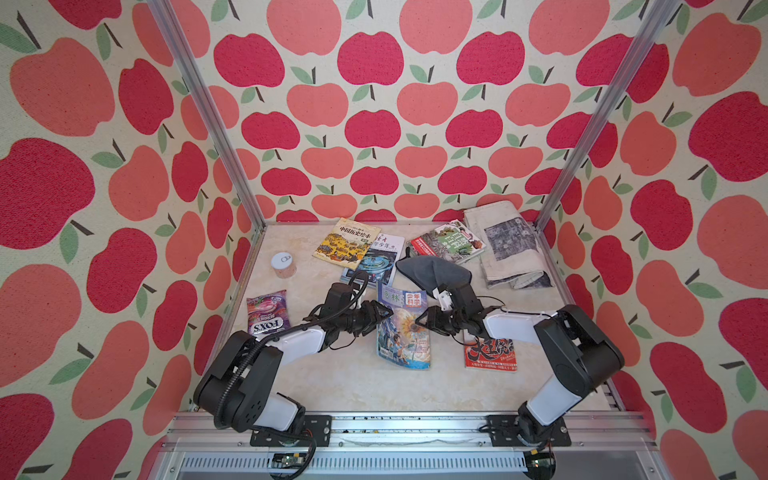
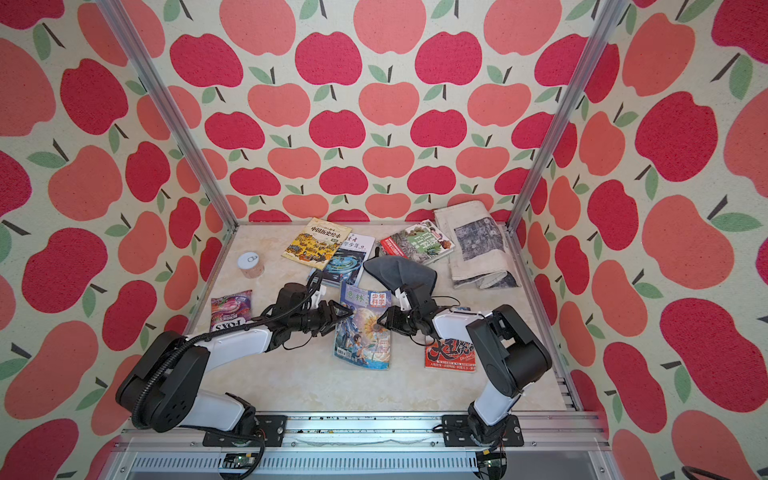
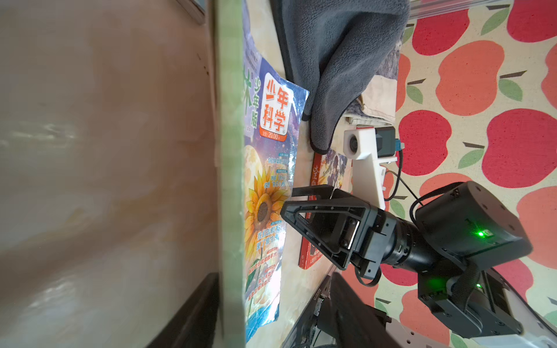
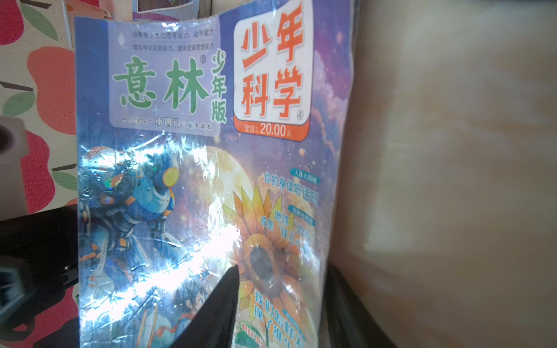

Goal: Wipe the cover of the book
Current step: Pick up the book from the center of the board.

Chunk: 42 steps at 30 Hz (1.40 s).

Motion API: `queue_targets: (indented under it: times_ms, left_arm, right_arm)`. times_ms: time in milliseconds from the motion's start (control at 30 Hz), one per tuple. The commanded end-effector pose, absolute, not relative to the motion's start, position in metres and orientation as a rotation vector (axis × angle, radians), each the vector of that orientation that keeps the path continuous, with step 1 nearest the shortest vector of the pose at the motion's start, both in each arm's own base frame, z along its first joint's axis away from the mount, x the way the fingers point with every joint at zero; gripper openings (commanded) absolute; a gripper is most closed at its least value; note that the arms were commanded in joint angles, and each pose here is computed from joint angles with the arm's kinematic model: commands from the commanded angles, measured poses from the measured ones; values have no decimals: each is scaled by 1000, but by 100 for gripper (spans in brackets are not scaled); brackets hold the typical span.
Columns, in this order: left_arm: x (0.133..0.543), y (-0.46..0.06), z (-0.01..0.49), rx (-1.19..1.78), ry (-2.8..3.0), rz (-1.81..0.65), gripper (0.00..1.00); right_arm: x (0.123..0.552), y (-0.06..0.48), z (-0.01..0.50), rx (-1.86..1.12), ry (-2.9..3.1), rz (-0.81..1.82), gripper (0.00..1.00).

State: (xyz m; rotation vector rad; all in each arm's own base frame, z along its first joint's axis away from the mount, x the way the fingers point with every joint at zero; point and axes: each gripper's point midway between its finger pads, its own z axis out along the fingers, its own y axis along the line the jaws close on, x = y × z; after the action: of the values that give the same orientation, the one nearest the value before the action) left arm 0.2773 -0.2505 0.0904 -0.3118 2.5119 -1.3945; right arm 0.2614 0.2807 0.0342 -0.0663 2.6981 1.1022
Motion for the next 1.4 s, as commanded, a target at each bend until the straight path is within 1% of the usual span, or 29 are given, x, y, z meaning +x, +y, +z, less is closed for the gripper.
queue_targets:
  times_ms: [0,67,100,167,233,300,433,600,733,867,967,1067,1167,1233,1300,1367]
  left_arm:
    - [275,-261,88,-256,2534,-1429,46]
    - [275,-262,85,-256,2544,-1418,38]
    - [275,-262,84,-255,2549,-1414,32]
    - [275,-260,81,-261,2573,-1387,17]
    - [274,-259,82,-247,2590,-1364,6]
    - [274,-260,91,-218,2575,-1372,0]
    - [275,-270,132,-127,2426,-1471,0]
    - [272,-299,191,7,2226,-1588,0]
    - [266,-336,220,110,2136,-1658,0]
    - [260,-374,247,212,2007,-1750,0]
    - [261,-404,263,278,1924,-1807,0]
    - [268,-439,275,286,1803,-1934,0]
    - [276,-472,259,225,1715,-2036,0]
    - [285,-496,224,155,1778,-2009,0]
    - [293,-514,177,44,1925,-1946,0]
    - [293,-525,138,-69,2048,-1893,0]
  right_arm:
    - [236,273,21,-56,2821,1073,49]
    - [235,273,25,-59,2817,1076,50]
    - [235,272,27,-62,2815,1072,50]
    - [236,268,33,-77,2809,1041,51]
    - [238,259,42,-93,2804,987,54]
    - [242,244,57,-103,2781,907,57]
    - [253,204,105,-69,2676,771,62]
    - [258,157,169,-18,2512,627,65]
    - [256,132,203,41,2447,581,66]
    - [255,118,234,78,2375,581,66]
    - [253,108,256,99,2326,573,66]
    - [254,98,278,118,2272,558,67]
    - [254,90,289,142,2241,549,67]
    - [254,87,287,152,2244,546,67]
    - [253,86,281,155,2258,548,67]
    - [252,85,275,154,2272,549,67]
